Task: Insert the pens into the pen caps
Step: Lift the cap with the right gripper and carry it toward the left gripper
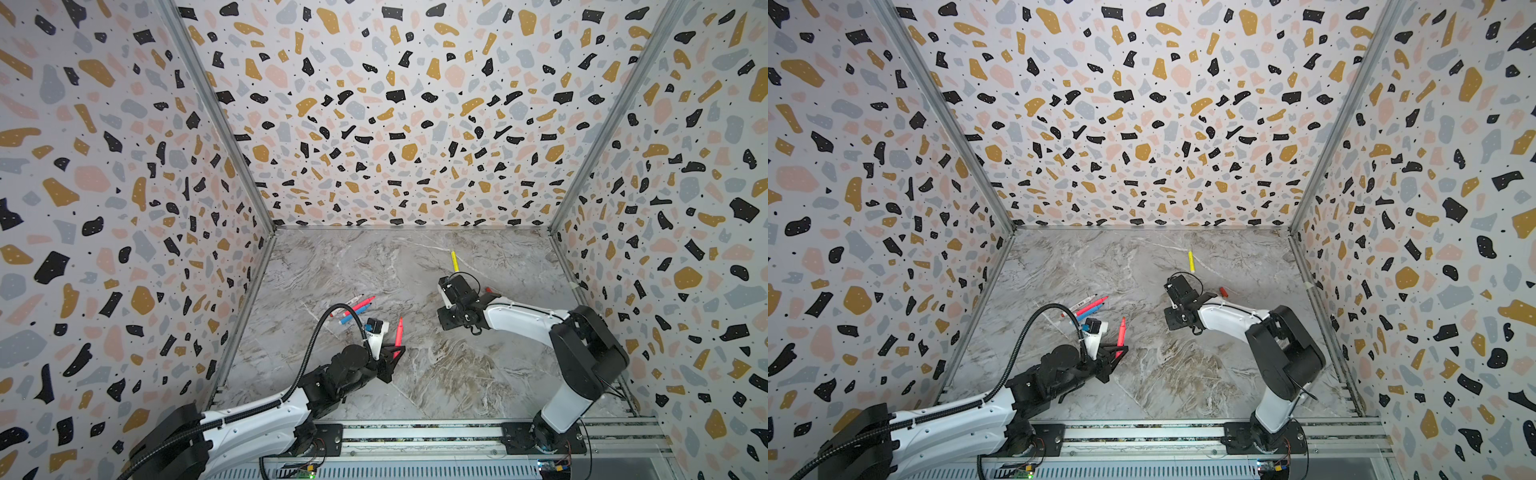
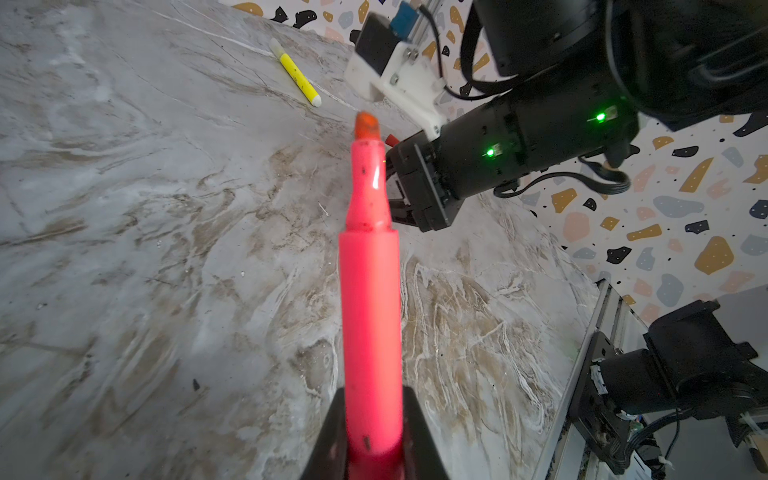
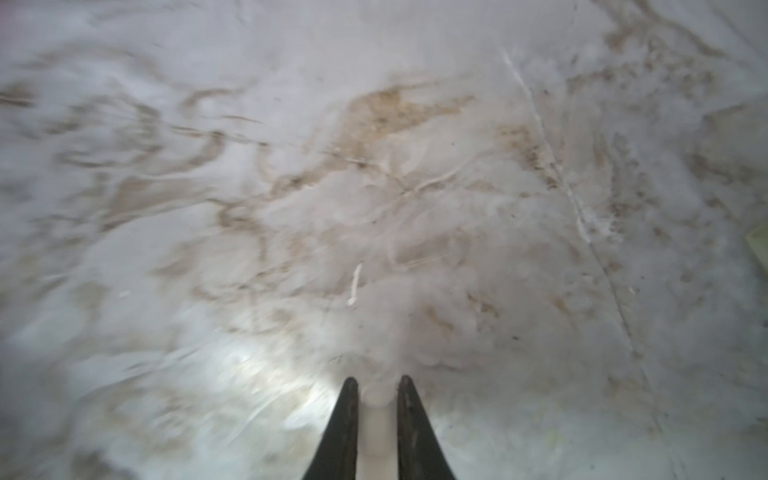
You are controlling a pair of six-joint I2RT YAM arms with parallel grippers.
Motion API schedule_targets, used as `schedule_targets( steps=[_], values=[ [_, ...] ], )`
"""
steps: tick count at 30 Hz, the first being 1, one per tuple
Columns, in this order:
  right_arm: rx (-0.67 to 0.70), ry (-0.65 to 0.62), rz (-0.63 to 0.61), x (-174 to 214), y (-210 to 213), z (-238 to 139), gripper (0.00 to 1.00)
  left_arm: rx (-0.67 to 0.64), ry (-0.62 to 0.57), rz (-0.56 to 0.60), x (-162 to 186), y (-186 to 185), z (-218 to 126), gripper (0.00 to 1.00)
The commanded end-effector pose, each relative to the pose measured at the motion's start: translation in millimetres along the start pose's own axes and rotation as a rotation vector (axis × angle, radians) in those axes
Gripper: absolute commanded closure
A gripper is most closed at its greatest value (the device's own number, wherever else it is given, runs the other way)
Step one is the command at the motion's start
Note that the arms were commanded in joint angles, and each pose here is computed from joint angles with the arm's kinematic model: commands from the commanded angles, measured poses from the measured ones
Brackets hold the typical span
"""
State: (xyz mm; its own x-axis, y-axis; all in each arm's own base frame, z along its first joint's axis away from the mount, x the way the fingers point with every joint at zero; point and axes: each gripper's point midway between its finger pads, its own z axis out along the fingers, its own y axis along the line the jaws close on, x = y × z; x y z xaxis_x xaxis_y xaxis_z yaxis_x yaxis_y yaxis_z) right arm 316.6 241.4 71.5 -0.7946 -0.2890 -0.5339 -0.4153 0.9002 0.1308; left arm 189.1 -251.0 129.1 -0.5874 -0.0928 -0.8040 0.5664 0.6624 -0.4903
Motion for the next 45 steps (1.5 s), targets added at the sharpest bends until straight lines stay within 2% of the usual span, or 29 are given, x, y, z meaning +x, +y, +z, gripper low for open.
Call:
schedule_targets(
  steps=[1, 4, 7, 12, 15, 23, 45],
  values=[
    [-0.214, -0.223, -0.007, -46.7, 38.4, -58.8, 0.93, 0.051, -0.058, 0.016, -15.0, -11.5, -3.5, 1.0],
    [-0.32, -0.384, 0.022, -68.5, 49.2, -102.0, 0.93, 0.064, -0.07, 0.018, -16.3, -14.7, -4.6, 1.0],
    [-0.487, -0.523, 0.06, -80.1, 59.8, -142.3, 0.93, 0.094, -0.092, 0.014, -18.6, -23.7, -5.0, 1.0],
    [-0.725, -0.695, 0.109, -84.3, 71.2, -192.8, 0.92, 0.149, -0.115, 0.002, -17.0, -44.9, -0.4, 1.0],
    [-0.819, -0.75, 0.127, -81.5, 77.1, -208.3, 0.91, 0.182, -0.117, 0.0, -16.3, -58.1, 3.9, 1.0],
    [-0.944, -0.76, 0.18, -71.5, 83.3, -208.9, 0.91, 0.216, -0.096, 0.031, -15.7, -81.4, 15.7, 1.0],
    [-1.129, -0.651, 0.101, -47.6, 119.1, -195.8, 0.9, 0.251, -0.107, 0.032, -20.9, -93.3, 13.6, 1.0]
  ],
)
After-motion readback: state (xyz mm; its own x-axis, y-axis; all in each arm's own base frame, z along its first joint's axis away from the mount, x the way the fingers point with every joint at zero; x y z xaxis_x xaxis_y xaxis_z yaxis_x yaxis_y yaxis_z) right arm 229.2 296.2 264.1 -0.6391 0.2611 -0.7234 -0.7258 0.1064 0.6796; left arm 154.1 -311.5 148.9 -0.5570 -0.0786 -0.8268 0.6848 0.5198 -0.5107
